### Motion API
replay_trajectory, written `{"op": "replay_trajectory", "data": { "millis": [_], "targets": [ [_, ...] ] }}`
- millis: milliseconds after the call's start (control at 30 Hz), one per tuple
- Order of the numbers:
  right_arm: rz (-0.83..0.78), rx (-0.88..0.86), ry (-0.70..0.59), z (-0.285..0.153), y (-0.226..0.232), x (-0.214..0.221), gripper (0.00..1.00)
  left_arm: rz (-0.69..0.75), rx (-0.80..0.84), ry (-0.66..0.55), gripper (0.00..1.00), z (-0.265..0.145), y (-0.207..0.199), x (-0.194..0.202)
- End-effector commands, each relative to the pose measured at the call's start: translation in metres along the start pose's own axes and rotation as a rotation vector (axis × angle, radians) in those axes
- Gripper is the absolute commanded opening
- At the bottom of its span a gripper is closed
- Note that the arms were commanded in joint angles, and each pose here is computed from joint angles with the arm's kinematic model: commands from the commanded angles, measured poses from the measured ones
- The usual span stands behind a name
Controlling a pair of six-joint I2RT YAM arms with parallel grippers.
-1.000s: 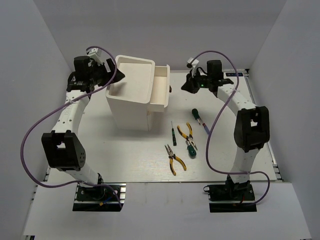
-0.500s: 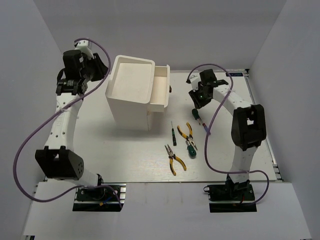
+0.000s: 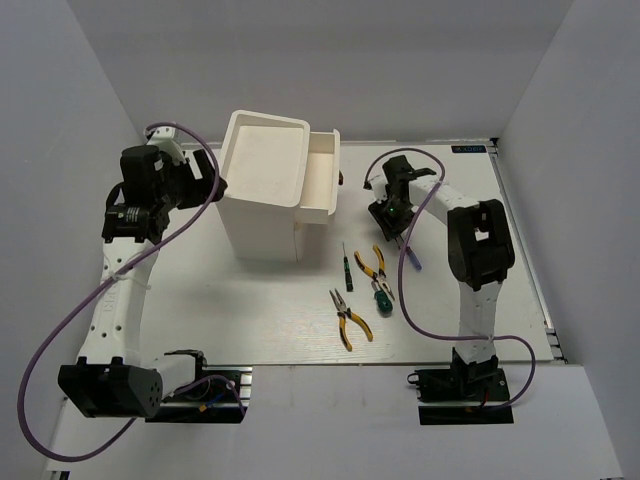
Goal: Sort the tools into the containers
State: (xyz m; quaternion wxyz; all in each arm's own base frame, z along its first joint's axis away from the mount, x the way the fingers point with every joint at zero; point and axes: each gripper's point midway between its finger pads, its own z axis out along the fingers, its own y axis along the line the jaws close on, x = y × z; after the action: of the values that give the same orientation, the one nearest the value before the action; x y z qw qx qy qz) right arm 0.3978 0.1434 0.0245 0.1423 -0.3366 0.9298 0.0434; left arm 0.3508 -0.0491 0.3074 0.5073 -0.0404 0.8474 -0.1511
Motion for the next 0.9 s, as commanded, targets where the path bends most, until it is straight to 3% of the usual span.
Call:
{"op": "replay_trajectory", "data": {
  "millis": [0, 67, 133, 167, 200, 233, 333, 400, 533, 633, 767, 800, 867],
  "targets": [
    [0.015, 0.005, 0.013, 0.005, 0.004, -0.002, 0.5, -0.003, 0.036, -0.008, 0.91, -0.013, -0.01, 0.001],
    [0.018, 0.002, 0.013, 0.009, 0.007, -0.001, 0.45, -0.012, 0.067, -0.006, 0.89, -0.014, -0.015, 0.003],
    [0.034, 0.009, 0.004, 0.011, 0.007, -0.003, 0.29, -0.038, 0.115, 0.011, 0.85, -0.013, -0.024, 0.008],
    [0.039, 0.011, 0.004, 0.011, 0.006, -0.002, 0.22, -0.058, 0.143, 0.003, 0.8, -0.014, -0.029, 0.008],
    [0.041, 0.013, -0.003, 0.008, 0.006, -0.004, 0.05, -0.071, 0.2, 0.028, 0.67, -0.012, -0.037, 0.016],
    [0.042, 0.018, -0.023, 0.0, 0.004, -0.008, 0.0, -0.081, 0.224, 0.033, 0.6, -0.012, -0.041, 0.018],
    [0.027, 0.017, -0.094, -0.032, 0.004, -0.02, 0.0, -0.08, 0.324, 0.038, 0.41, -0.019, -0.062, 0.021],
    [-0.006, -0.003, -0.145, -0.051, 0.007, -0.03, 0.0, -0.078, 0.359, 0.06, 0.38, -0.02, -0.069, 0.028],
    [-0.081, 0.025, -0.368, -0.13, 0.005, -0.069, 0.0, -0.044, 0.429, 0.066, 0.38, -0.029, -0.087, 0.029],
    [-0.117, 0.067, -0.475, -0.167, 0.001, -0.099, 0.0, -0.025, 0.443, 0.07, 0.44, -0.03, -0.094, 0.027],
    [-0.092, -0.026, -0.605, -0.207, 0.017, -0.141, 0.0, -0.018, 0.458, 0.081, 0.49, -0.033, -0.101, 0.029],
    [-0.1, -0.088, -0.707, -0.24, 0.033, -0.162, 0.0, -0.022, 0.468, 0.088, 0.51, -0.036, -0.104, 0.033],
    [-0.114, -0.154, -0.74, -0.246, 0.054, -0.183, 0.0, -0.022, 0.474, 0.106, 0.53, -0.036, -0.106, 0.041]
  ]
}}
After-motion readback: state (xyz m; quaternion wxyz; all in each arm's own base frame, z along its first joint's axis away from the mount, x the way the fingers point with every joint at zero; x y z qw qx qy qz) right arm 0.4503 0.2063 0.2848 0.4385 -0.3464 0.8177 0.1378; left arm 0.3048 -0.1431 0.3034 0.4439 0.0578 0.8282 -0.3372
